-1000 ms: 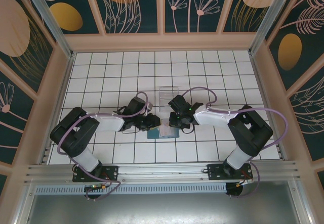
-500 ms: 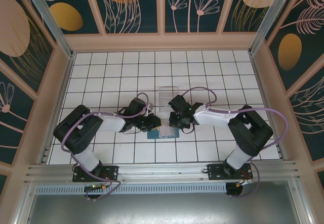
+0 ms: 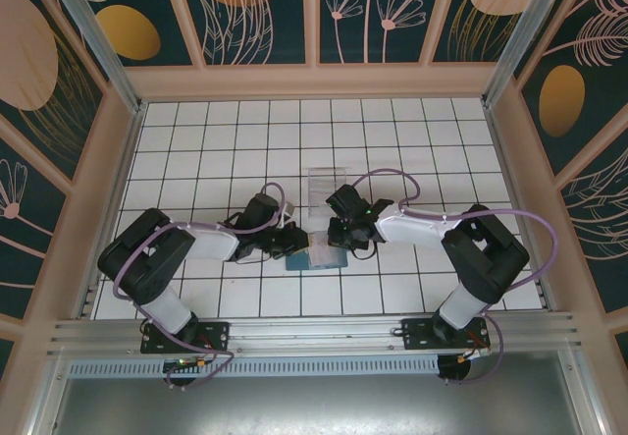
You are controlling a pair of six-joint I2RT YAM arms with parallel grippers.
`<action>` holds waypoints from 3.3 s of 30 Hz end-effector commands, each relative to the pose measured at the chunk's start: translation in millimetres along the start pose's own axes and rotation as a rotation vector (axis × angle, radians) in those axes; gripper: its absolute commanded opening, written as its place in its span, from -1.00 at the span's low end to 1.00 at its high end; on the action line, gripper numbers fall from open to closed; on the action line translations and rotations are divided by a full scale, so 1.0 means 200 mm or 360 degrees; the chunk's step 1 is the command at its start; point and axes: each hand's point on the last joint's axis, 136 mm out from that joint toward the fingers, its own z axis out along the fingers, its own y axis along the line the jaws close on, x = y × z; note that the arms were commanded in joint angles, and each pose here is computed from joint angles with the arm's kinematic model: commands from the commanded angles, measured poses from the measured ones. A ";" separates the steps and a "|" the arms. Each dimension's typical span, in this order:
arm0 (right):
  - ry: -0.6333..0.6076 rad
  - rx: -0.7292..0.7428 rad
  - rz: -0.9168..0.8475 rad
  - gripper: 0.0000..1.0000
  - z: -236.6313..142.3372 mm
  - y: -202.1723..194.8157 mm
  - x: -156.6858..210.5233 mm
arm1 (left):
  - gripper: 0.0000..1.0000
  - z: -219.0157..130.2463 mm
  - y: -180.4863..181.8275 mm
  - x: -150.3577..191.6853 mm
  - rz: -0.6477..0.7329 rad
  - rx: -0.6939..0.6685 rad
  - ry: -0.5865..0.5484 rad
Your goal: Take the credit cards out of the card holder
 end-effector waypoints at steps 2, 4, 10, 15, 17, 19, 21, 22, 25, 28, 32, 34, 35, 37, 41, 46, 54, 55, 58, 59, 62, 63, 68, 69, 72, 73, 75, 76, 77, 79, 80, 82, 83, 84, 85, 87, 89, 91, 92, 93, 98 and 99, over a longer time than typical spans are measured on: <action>0.0058 0.0119 0.0004 -0.67 0.03 -0.09 0.06 | -0.79 -0.03 0.06 0.05 0.0013 -0.0088 0.0021; 0.0056 0.0112 0.0001 -0.67 0.03 -0.09 0.06 | -0.80 -0.05 0.06 0.05 0.0029 -0.0102 0.0011; 0.0048 0.0096 -0.0004 -0.68 0.02 -0.07 0.05 | -0.83 -0.10 0.06 0.03 0.0094 -0.0185 -0.0024; 0.0044 0.0081 -0.0013 -0.68 0.01 -0.06 0.05 | -0.90 -0.14 0.04 0.02 0.0222 -0.0252 -0.0026; 0.0037 0.0077 -0.0017 -0.68 0.01 -0.05 0.04 | -0.92 -0.16 0.04 0.01 0.0283 -0.0300 -0.0025; 0.0034 0.0073 -0.0019 -0.69 0.00 -0.05 0.04 | -0.93 -0.19 0.02 -0.01 0.0349 -0.0341 -0.0027; 0.0032 0.0070 -0.0024 -0.69 0.00 -0.04 0.04 | -0.93 -0.22 0.00 -0.01 0.0421 -0.0372 -0.0018; 0.0029 0.0067 -0.0026 -0.69 -0.01 -0.04 0.04 | -0.93 -0.23 0.00 -0.02 0.0456 -0.0396 -0.0024; 0.0020 0.0062 -0.0036 -0.69 -0.02 -0.03 0.03 | -0.93 -0.29 -0.04 -0.05 0.0571 -0.0469 -0.0041; 0.0007 0.0055 -0.0037 -0.69 -0.03 -0.03 0.02 | -0.95 -0.36 -0.08 -0.11 0.0682 -0.0566 -0.0099; -0.0022 0.0043 -0.0040 -0.69 -0.06 -0.01 0.00 | -0.96 -0.43 -0.17 -0.18 0.0865 -0.0601 -0.0158; -0.0037 0.0042 -0.0044 -0.69 -0.07 -0.01 -0.01 | -0.94 -0.44 -0.23 -0.21 0.0965 -0.0583 -0.0182; -0.0048 0.0039 -0.0048 -0.68 -0.08 -0.01 -0.02 | -0.94 -0.45 -0.27 -0.23 0.1030 -0.0571 -0.0190; -0.0067 0.0034 -0.0054 -0.69 -0.10 0.00 -0.03 | -0.94 -0.45 -0.31 -0.25 0.1137 -0.0569 -0.0194; -0.0104 0.0020 -0.0051 -0.69 -0.14 0.00 -0.06 | -0.95 -0.46 -0.43 -0.33 0.1380 -0.0567 -0.0203; -0.0159 -0.0003 -0.0040 -0.69 -0.20 0.00 -0.10 | -0.96 -0.41 -0.49 -0.39 0.1641 -0.0577 -0.0150; -0.0265 -0.0004 0.0019 -0.68 -0.31 -0.05 -0.17 | -1.00 -0.35 -0.58 -0.43 0.2074 -0.0527 -0.0006; -0.0294 0.0008 0.0030 -0.68 -0.33 -0.07 -0.18 | -1.00 -0.35 -0.58 -0.43 0.2143 -0.0525 0.0019; -0.0365 0.0023 0.0072 -0.68 -0.40 -0.11 -0.22 | -1.00 -0.34 -0.58 -0.45 0.2303 -0.0552 0.0110; -0.0384 0.0030 0.0086 -0.68 -0.42 -0.13 -0.23 | -1.00 -0.33 -0.58 -0.45 0.2333 -0.0559 0.0145; -0.0458 0.0037 0.0138 -0.68 -0.49 -0.19 -0.27 | -1.00 -0.30 -0.58 -0.48 0.2426 -0.0585 0.0246; -0.0480 0.0032 0.0156 -0.68 -0.51 -0.21 -0.28 | -1.00 -0.27 -0.55 -0.49 0.2437 -0.0596 0.0302; -0.0571 0.0014 0.0224 -0.67 -0.62 -0.26 -0.31 | -1.00 -0.20 -0.54 -0.52 0.2484 -0.0591 0.0473; -0.0581 0.0013 0.0232 -0.68 -0.63 -0.27 -0.31 | -0.99 -0.18 -0.54 -0.53 0.2486 -0.0599 0.0495; -0.0601 0.0009 0.0250 -0.68 -0.66 -0.29 -0.31 | -0.98 -0.14 -0.52 -0.56 0.2467 -0.0625 0.0584; -0.0603 0.0012 0.0257 -0.68 -0.66 -0.30 -0.30 | -0.97 -0.13 -0.51 -0.57 0.2454 -0.0636 0.0624; -0.0610 0.0010 0.0265 -0.68 -0.66 -0.30 -0.30 | -0.98 -0.10 -0.51 -0.57 0.2459 -0.0645 0.0686; -0.0610 0.0007 0.0268 -0.68 -0.66 -0.31 -0.30 | -0.97 -0.09 -0.50 -0.57 0.2462 -0.0644 0.0717; -0.0614 0.0005 0.0273 -0.68 -0.66 -0.31 -0.30 | -0.96 -0.08 -0.50 -0.56 0.2456 -0.0639 0.0742; -0.0614 0.0006 0.0278 -0.68 -0.66 -0.32 -0.29 | -0.95 -0.05 -0.50 -0.55 0.2437 -0.0603 0.0806; -0.0617 0.0006 0.0280 -0.68 -0.66 -0.32 -0.29 | -0.94 -0.04 -0.49 -0.55 0.2427 -0.0593 0.0829; -0.0614 0.0011 0.0285 -0.68 -0.66 -0.33 -0.28 | -0.93 -0.01 -0.47 -0.54 0.2405 -0.0595 0.0893; -0.0614 0.0015 0.0288 -0.68 -0.66 -0.34 -0.28 | -0.93 0.00 -0.46 -0.54 0.2398 -0.0605 0.0919; -0.0618 0.0010 0.0291 -0.68 -0.66 -0.34 -0.28 | -0.93 0.02 -0.44 -0.54 0.2388 -0.0621 0.0948; -0.0620 0.0006 0.0292 -0.68 -0.66 -0.34 -0.28 | -0.93 0.03 -0.43 -0.54 0.2389 -0.0636 0.0956; -0.0624 0.0003 0.0299 -0.68 -0.67 -0.35 -0.27 | -0.94 0.06 -0.40 -0.54 0.2388 -0.0661 0.0989; -0.0629 -0.0003 0.0303 -0.68 -0.67 -0.35 -0.27 | -0.94 0.08 -0.39 -0.53 0.2389 -0.0668 0.1009; -0.0627 -0.0002 0.0310 -0.68 -0.67 -0.36 -0.26 | -0.94 0.10 -0.38 -0.52 0.2390 -0.0666 0.1035; -0.0625 -0.0004 0.0309 -0.68 -0.67 -0.36 -0.26 | -0.94 0.12 -0.38 -0.52 0.2390 -0.0665 0.1045; -0.0623 -0.0004 0.0314 -0.68 -0.67 -0.36 -0.26 | -0.94 0.13 -0.37 -0.52 0.2392 -0.0669 0.1053; -0.0620 -0.0004 0.0321 -0.68 -0.67 -0.37 -0.25 | -0.90 0.18 -0.34 -0.50 0.2386 -0.0678 0.1110; -0.0619 -0.0006 0.0325 -0.69 -0.68 -0.37 -0.24 | -0.89 0.19 -0.34 -0.50 0.2388 -0.0682 0.1117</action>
